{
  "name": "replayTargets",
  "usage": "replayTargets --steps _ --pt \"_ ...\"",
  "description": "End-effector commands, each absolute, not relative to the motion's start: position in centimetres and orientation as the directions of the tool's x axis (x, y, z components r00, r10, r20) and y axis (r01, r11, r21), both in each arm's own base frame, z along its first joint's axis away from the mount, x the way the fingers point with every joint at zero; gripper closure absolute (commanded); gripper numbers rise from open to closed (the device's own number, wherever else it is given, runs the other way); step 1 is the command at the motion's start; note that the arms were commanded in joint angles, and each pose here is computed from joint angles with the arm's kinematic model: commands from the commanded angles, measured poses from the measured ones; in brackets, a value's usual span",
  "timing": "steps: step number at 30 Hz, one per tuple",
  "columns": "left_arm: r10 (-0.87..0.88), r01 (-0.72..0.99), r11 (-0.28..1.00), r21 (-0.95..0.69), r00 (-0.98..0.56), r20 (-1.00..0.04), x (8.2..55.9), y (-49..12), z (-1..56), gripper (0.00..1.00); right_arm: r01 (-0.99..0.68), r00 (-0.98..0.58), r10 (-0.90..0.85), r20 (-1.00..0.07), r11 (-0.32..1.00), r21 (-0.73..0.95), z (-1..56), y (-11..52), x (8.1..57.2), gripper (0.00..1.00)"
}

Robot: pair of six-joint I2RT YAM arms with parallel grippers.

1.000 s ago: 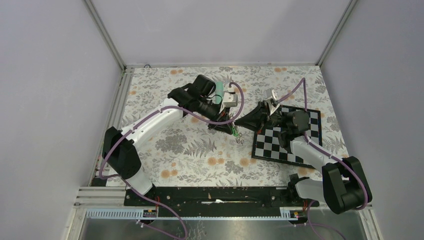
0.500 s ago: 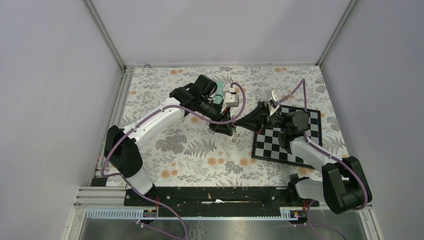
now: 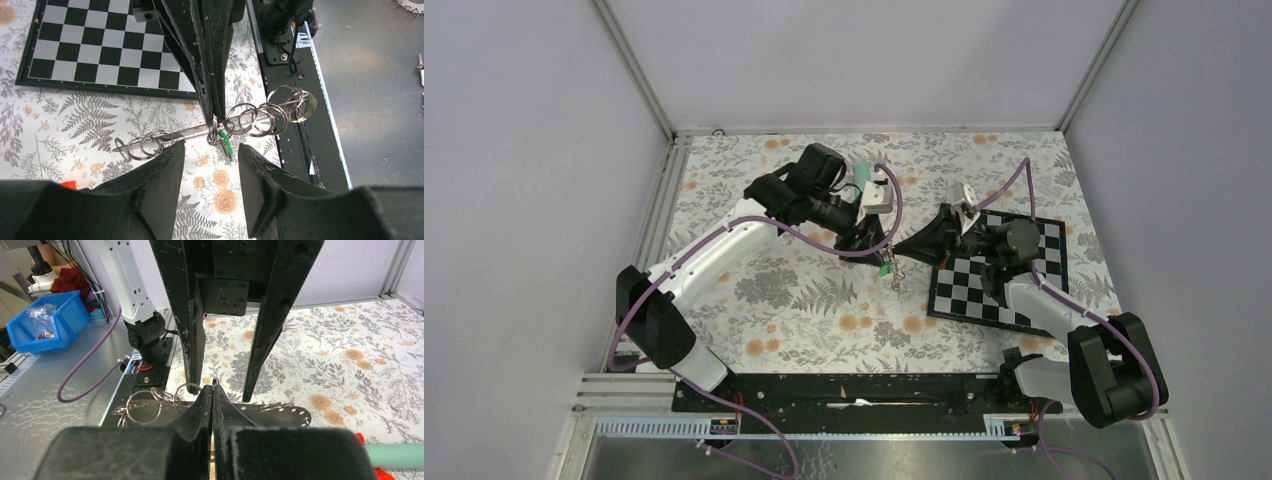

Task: Put the keys on the keyring

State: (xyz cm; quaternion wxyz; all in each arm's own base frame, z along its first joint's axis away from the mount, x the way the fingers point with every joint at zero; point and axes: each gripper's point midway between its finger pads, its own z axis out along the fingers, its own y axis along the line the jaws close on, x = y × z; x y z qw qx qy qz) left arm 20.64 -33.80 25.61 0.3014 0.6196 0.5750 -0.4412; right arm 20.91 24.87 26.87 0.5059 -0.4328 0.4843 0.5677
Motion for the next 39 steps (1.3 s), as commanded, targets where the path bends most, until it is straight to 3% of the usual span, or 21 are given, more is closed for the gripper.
replayTargets --steps 1,9,17,29,36,39 --pt "0.362 0.979 -0.197 -0.056 0.020 -0.932 21.0 -34.6 28.0 0.51 -0.999 -0.031 0.165 -0.986 -0.025 0.027 28.0 24.7 20.6 1.00" --pt "0.348 0.978 -0.199 -0.058 0.015 -0.937 21.3 -35.1 28.1 0.60 -0.999 -0.037 0.162 -0.986 -0.023 0.034 27.8 24.7 20.7 1.00" --pt "0.352 0.977 -0.204 -0.065 0.011 -0.936 21.3 -35.2 27.6 0.75 -0.999 -0.038 0.164 -0.986 -0.021 0.035 28.0 24.7 20.7 1.00" --pt "0.347 0.976 -0.202 -0.085 -0.010 -0.938 21.4 -35.6 27.6 0.76 -0.999 -0.046 0.167 -0.985 -0.013 0.044 27.8 24.7 20.8 1.00" --pt "0.350 0.975 -0.199 -0.095 -0.019 -0.937 21.5 -35.6 27.5 1.00 -0.999 -0.045 0.169 -0.985 -0.011 0.044 27.9 24.7 20.9 1.00" --pt "0.367 0.982 -0.169 -0.084 -0.017 -0.930 21.8 -35.4 27.4 1.00 -0.999 -0.038 0.166 -0.985 -0.004 0.037 27.8 24.7 20.9 1.00"
